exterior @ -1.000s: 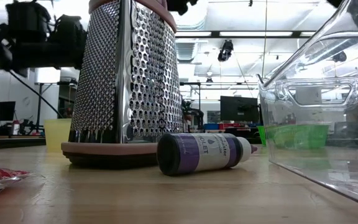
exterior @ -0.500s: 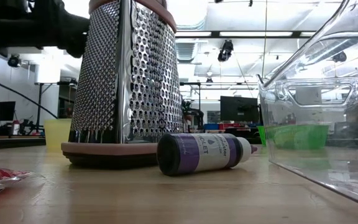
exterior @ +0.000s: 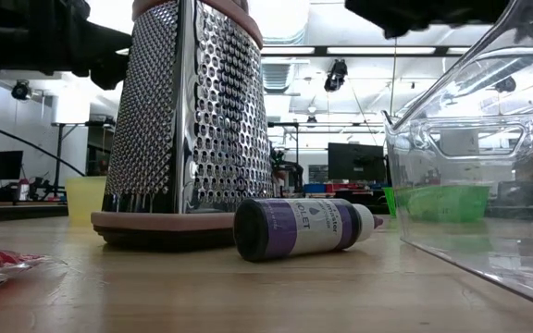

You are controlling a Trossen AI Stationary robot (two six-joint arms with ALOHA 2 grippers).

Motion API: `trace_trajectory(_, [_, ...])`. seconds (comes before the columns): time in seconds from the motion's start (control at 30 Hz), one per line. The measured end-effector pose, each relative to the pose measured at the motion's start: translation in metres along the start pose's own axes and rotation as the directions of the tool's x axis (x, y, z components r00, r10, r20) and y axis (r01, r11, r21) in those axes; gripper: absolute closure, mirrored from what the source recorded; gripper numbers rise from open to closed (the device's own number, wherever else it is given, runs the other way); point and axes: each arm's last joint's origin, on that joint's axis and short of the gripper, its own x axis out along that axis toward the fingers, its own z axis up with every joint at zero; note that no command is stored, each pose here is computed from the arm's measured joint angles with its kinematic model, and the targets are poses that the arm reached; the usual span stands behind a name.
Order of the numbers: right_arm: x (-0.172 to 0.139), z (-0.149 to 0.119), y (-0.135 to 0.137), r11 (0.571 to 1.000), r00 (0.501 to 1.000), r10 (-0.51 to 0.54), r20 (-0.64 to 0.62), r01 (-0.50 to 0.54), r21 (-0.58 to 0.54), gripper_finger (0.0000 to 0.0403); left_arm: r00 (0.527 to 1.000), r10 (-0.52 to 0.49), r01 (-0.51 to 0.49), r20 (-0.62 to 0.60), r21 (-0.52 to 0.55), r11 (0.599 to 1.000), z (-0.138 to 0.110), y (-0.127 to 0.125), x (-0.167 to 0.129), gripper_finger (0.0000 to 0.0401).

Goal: Pick & Place Food Item
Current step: Put the black donut into the green bin

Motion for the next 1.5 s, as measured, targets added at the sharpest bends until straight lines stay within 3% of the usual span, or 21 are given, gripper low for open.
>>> trace_trajectory(0.3, [-0.006, -0.019, 0.039, 0.999, 0.997, 0.013, -0.08, -0.01, 0.042, 0.0181, 0.996, -0.08, 0.079, -0.03, -0.034, 0.996, -0.003, -0.013, 0.002, 0.0041])
trace_trajectory(0.53, [-0.021, -0.026, 0.057, 1.0, 0.994, 0.009, -0.111, -0.009, -0.002, 0.0181, 0.992, -0.123, 0.123, -0.032, -0.019, 0.992, -0.002, -0.028, 0.002, 0.0041])
trace_trajectory(0.77, [-0.044, -0.036, 0.058, 0.984, 0.99, 0.13, -0.051, -0.122, 0.133, 0.0182, 0.98, -0.19, 0.19, -0.056, -0.008, 0.982, -0.003, -0.044, -0.001, 0.0041])
trace_trajectory(1.0, [-0.061, -0.044, 0.054, 0.966, 0.988, 0.156, -0.021, -0.148, 0.213, 0.0182, 0.946, -0.293, 0.274, -0.139, -0.138, 0.952, -0.014, -0.058, -0.005, 0.0041])
trace_trajectory(1.23, [-0.064, -0.043, 0.051, 0.966, 0.989, 0.143, -0.023, -0.135, 0.22, 0.0182, 0.878, -0.353, 0.238, -0.324, -0.346, 0.908, -0.033, -0.07, -0.004, 0.0041])
trace_trajectory(1.5, [-0.064, -0.044, 0.054, 0.968, 0.987, 0.136, -0.083, -0.114, 0.223, 0.0182, 0.83, -0.343, 0.182, -0.44, -0.369, 0.911, -0.04, -0.086, 0.001, 0.0041])
